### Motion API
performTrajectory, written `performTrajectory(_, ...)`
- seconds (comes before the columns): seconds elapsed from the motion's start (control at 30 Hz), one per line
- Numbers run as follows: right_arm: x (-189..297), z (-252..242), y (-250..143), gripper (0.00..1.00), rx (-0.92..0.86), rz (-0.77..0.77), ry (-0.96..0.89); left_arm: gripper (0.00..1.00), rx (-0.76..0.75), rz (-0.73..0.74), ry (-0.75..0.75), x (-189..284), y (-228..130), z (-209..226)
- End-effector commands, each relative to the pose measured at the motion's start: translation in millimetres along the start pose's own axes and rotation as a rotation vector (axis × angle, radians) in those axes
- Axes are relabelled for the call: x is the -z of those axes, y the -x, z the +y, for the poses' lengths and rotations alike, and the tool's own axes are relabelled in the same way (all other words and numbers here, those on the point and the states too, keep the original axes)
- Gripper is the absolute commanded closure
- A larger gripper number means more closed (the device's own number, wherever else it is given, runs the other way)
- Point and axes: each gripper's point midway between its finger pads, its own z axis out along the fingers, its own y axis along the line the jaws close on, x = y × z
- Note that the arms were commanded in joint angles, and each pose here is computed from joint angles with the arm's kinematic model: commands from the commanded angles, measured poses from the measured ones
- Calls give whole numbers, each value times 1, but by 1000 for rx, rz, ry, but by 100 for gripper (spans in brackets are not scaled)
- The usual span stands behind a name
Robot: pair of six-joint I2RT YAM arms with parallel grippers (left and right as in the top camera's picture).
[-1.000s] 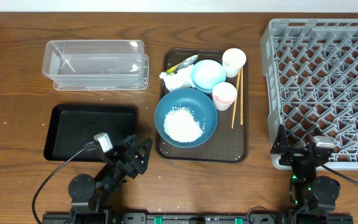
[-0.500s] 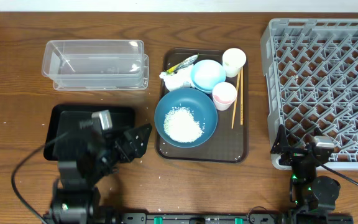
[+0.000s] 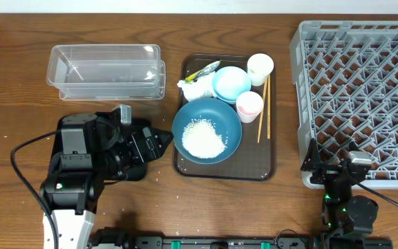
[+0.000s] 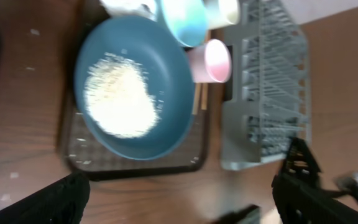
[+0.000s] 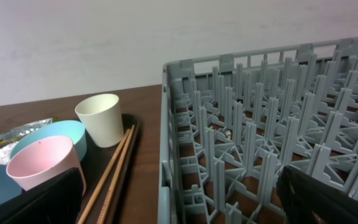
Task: Sort waste into correct bins and load items into the dishwasher rack
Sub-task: 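Move the left gripper over the blue plate of rice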
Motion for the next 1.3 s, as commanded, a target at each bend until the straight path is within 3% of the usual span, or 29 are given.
performTrajectory(0.0, 0, 7, -2, 1, -5, 5, 32, 3, -16, 44, -92, 2, -7, -23)
performTrajectory(0.2, 0, 7, -2, 1, -5, 5, 32, 3, -167, 109, -20, -13, -28, -37)
performTrajectory(0.4, 0, 7, -2, 1, -5, 5, 32, 3, -327, 116, 373, -18, -29, -31)
performTrajectory(0.5, 0, 7, -2, 1, -5, 5, 32, 3, -395, 157, 457, -29, -36, -39)
performTrajectory(0.7, 0, 7, -2, 1, -5, 5, 32, 3, -462, 236, 482, -76, -53, -44)
performTrajectory(0.93, 0, 7, -2, 1, -5, 5, 32, 4, -397, 345, 534, -118, -69, -23)
performTrajectory(1.27, 0, 7, -2, 1, -5, 5, 32, 22, -403, 370, 563, -158, -72, -7)
